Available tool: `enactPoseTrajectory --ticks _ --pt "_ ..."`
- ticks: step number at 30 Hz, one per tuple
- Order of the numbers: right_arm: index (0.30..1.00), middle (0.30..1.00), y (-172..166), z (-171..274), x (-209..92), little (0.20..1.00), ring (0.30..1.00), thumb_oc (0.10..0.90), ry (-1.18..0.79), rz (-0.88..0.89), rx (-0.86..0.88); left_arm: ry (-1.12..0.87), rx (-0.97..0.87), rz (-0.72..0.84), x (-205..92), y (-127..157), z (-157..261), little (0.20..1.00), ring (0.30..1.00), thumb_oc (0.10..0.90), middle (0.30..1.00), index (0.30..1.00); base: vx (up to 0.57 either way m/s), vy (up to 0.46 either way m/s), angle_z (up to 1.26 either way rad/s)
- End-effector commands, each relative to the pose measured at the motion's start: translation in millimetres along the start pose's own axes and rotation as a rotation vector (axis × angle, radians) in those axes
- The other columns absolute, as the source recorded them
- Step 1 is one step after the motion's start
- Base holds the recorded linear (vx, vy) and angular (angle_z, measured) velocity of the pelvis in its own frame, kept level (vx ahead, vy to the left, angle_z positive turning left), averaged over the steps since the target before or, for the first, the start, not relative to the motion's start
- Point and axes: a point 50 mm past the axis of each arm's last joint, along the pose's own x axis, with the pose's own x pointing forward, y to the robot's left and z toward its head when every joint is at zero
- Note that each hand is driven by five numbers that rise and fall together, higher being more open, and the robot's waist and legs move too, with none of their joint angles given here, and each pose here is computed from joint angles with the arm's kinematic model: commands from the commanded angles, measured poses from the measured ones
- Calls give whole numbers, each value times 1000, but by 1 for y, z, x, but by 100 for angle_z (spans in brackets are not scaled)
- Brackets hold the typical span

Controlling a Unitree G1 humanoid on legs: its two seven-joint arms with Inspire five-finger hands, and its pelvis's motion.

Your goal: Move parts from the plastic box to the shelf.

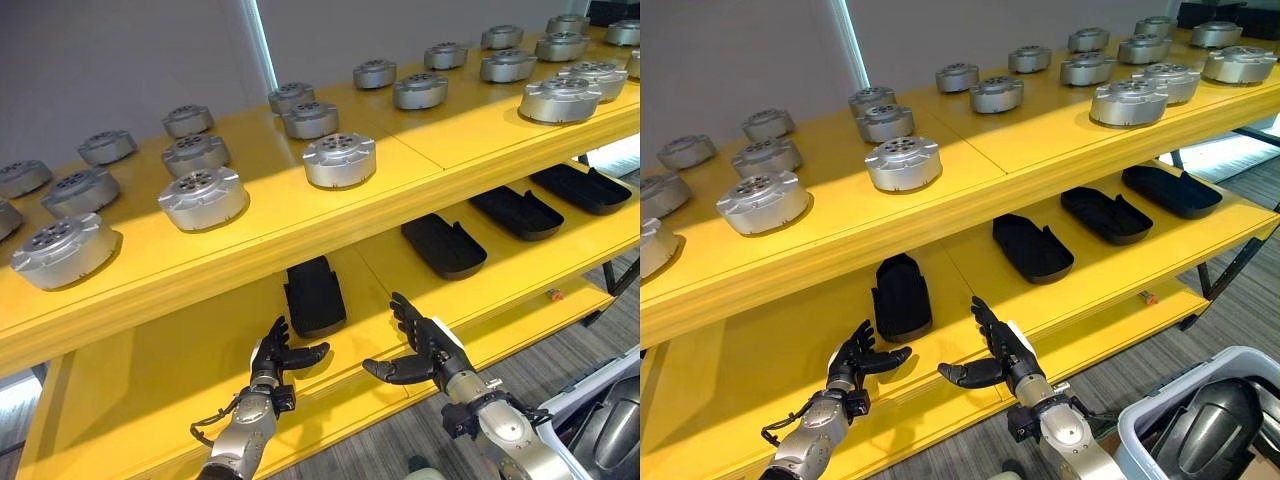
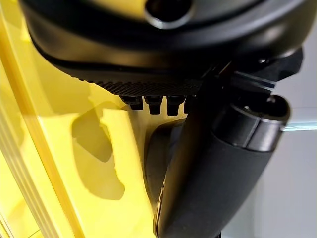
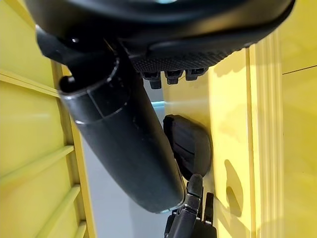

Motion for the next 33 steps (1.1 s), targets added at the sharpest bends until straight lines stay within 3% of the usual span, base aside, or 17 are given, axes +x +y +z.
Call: enactPoseTrajectory --ticks 1,33 --pt "1000 1000 10 80 2 1000 1000 900 -410 63 -28 -212 -32 -145 12 -29 57 1000 1000 900 1000 1000 75 25 0" --pt "1000 1000 16 72 0 1000 1000 900 -384 77 -31 -251 10 -295 2 -58 73 1000 1000 900 1000 1000 3 0 0"
